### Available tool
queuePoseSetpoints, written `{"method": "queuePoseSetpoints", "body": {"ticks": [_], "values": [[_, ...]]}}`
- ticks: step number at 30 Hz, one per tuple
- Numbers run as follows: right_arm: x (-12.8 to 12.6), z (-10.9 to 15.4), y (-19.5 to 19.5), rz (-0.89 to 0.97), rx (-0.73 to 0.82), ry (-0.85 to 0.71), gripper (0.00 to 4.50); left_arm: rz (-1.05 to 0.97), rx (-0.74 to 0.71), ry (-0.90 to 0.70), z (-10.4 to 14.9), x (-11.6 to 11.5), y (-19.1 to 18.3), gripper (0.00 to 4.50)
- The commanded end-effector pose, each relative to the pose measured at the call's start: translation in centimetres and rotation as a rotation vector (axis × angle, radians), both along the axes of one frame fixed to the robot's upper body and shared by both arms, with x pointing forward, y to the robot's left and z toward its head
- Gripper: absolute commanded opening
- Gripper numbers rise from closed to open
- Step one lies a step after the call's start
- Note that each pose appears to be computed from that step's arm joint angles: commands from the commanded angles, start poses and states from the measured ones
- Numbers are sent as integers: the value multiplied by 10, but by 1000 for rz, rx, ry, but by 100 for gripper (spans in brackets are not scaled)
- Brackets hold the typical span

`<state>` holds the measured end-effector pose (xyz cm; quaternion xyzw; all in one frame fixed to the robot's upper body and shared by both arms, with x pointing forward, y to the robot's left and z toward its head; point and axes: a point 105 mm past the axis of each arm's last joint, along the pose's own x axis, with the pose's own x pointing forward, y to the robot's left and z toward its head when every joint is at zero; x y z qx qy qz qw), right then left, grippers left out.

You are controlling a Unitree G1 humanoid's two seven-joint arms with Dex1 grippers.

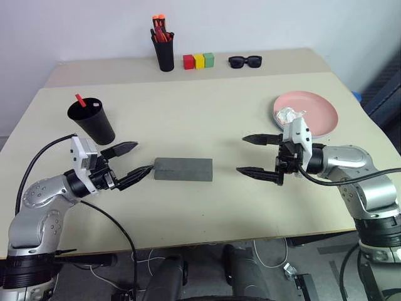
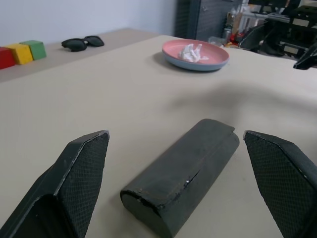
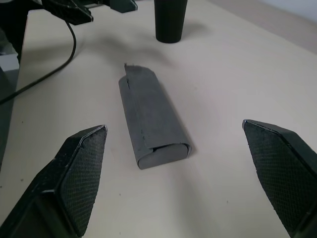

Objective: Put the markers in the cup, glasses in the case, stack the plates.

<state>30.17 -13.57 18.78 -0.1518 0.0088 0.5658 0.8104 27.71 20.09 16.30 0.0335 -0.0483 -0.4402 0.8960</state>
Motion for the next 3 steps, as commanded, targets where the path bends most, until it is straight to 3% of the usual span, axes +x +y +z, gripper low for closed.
{"method": "queuePoseSetpoints", "body": {"ticks": [1, 3], "values": [[4, 17, 4, 14, 13, -73, 448, 14, 13, -76, 12, -4, -2, 450], [4, 16, 6, 16, 24, -67, 448, 20, 11, -75, 11, -5, -2, 450]]}}
